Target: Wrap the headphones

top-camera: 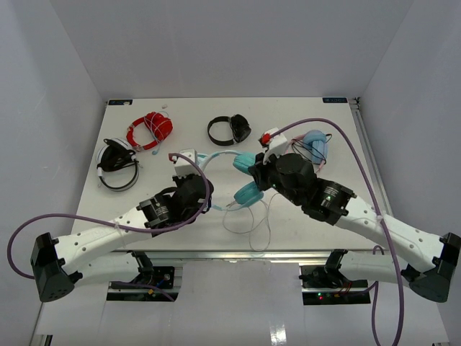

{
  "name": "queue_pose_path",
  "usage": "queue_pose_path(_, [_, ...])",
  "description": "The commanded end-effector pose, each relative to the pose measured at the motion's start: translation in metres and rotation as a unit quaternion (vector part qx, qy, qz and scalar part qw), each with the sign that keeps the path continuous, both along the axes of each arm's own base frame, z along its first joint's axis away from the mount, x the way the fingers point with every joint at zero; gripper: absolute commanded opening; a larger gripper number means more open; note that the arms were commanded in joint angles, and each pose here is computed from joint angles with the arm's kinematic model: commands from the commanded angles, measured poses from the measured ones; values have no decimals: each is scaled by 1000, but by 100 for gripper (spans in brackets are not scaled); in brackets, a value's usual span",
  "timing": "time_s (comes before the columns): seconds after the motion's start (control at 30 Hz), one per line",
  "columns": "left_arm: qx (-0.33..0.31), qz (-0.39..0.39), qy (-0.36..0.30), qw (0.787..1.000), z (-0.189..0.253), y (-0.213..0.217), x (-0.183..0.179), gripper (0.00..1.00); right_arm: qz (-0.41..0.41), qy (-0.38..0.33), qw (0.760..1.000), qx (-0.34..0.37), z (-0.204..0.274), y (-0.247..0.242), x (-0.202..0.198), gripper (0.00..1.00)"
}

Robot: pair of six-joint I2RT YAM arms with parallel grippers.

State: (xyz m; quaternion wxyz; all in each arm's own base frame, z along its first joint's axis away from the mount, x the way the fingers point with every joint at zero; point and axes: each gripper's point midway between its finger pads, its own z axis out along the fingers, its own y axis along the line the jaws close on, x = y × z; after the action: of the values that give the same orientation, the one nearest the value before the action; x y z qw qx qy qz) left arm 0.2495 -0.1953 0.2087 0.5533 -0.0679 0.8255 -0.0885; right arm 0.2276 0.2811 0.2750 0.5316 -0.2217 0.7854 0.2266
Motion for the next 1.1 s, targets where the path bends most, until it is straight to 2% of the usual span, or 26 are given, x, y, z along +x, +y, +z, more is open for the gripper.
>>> queue_pose_path(0.0, [-26,-14,-25,999,20,-3,1,0,-22,-63,998,22,42,-30,-2,20])
queue_pose_path(0.1, [-8,-9,-23,1000,18,4,0,0,-17,-79,996,33,52,-48,-13,44])
queue_pose_path(0.23, [-15,-6,-33,999,31,17,-6,0,6,-86,996,32,52,-61,-28,59])
queue_pose_path(0.33, [-22,-11,-40,999,47,27,-13,0,28,-82,996,29,38,-64,-39,63])
queue_pose_path(0.53, [-32,-31,-32,998,79,40,-28,0,123,-83,988,36,25,-53,-68,69])
queue_pose_path(0.67, [-66,-34,-47,996,105,50,-36,0,160,-115,979,41,16,-49,-76,79])
queue_pose_path(0.77, [-83,-29,-62,994,126,58,-39,0,189,-146,968,77,26,-45,-86,84])
queue_pose_path(0.93, [-102,-44,-76,991,159,58,-43,0,174,-197,962,70,32,-46,-75,87])
queue_pose_path(1.07, [-115,-67,-80,988,176,49,-45,0,201,-218,953,57,24,-31,-74,87])
